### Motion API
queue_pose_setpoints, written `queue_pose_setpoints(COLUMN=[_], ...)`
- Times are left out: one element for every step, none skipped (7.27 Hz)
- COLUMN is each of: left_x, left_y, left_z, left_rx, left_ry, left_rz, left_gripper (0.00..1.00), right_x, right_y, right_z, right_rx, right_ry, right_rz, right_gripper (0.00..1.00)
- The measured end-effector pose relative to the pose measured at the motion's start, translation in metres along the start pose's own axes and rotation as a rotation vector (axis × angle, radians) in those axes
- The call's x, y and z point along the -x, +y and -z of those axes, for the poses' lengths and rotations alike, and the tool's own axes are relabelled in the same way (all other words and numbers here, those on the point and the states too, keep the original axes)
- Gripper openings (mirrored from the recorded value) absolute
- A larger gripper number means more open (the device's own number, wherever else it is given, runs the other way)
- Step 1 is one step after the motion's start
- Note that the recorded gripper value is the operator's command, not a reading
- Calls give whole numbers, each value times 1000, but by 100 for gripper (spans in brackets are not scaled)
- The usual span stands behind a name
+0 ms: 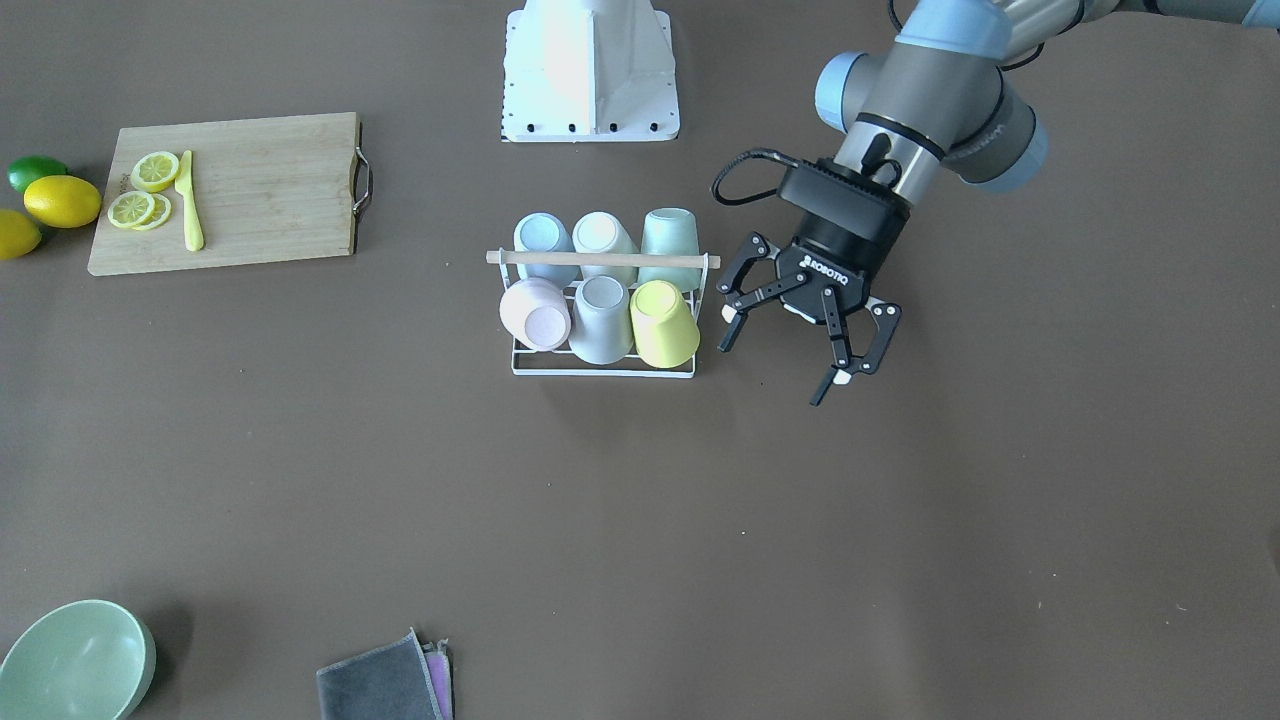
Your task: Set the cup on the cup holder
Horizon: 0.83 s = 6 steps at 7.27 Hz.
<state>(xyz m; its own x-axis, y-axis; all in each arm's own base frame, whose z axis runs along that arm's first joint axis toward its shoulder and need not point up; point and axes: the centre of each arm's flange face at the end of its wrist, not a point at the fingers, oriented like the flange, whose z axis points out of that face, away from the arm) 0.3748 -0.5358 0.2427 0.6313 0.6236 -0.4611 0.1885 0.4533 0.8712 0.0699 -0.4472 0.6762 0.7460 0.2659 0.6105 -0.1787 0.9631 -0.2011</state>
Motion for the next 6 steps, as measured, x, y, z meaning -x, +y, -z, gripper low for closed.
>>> queue_pose_setpoints(left_x=[25,45,63,83,112,155], left_y=[12,22,32,45,55,67], left_z=[-19,-36,-47,-53,-50,-39], left_rx=[144,300,451,589,692,765], left_ry=[-8,-38,-83,-119,-131,-135], left_rz=[25,64,108,161,233,328], left_gripper=[98,98,98,98,98,98], right_x=[0,0,0,0,0,0], right_y=[0,0,0,0,0,0], right_z=[0,0,0,0,0,0], right_rx=[0,0,0,0,0,0], right_ry=[0,0,0,0,0,0], right_rz=[0,0,0,0,0,-1], right_gripper=[100,100,100,100,100,100])
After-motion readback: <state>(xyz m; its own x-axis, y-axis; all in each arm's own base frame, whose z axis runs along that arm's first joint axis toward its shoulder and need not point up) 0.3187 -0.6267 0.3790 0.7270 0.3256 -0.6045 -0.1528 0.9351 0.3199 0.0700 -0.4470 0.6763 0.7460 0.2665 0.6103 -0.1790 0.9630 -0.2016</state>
